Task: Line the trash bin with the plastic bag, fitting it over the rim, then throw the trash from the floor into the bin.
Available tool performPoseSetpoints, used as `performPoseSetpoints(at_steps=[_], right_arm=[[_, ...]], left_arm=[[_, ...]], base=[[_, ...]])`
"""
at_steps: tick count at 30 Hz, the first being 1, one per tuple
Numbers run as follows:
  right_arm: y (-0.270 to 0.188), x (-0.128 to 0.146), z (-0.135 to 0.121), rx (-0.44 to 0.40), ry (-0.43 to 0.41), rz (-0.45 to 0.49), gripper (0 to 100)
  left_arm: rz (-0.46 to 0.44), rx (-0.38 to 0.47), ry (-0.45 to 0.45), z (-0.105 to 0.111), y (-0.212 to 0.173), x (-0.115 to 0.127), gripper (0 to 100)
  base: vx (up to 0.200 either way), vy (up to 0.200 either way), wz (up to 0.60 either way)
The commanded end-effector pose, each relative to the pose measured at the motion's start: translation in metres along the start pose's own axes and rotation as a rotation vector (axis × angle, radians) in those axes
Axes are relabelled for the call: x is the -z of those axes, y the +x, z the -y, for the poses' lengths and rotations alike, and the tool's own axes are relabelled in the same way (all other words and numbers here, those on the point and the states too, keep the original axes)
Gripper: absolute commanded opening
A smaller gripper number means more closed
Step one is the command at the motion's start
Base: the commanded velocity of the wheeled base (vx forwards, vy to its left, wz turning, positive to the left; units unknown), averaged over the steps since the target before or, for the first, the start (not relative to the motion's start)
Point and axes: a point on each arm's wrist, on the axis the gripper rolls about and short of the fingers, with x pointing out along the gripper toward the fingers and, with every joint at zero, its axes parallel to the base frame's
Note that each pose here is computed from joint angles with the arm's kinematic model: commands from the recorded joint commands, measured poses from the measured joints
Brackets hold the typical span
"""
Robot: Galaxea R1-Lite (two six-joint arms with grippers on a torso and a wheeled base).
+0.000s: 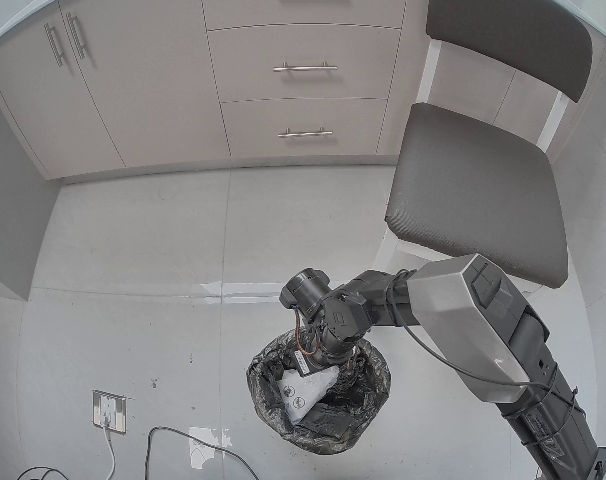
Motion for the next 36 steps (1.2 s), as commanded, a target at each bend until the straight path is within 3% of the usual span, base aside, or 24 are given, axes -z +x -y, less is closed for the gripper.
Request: performPoseSetpoints(at_steps=[1,18,36], right_arm=[[0.021,0.009,0.001,0.013,-0.009,-0.039,0],[0.095,0.032,0.015,0.038,0.014,-0.058,0],[0.124,0.049,0.018,0.047,0.012,-0.083,0]], left_arm=[[0.011,0.005,-0.006,-0.002,-0.002,0.001,100],[-0.001,0.038,-0.005,-0.002,-0.002,0.005,100],[-0.006,0.041,-0.004,-0.001,-0.002,0.006,100]], base=[[0.0,0.0,0.0],[0.0,0.0,0.0],[0.0,0.0,0.0]])
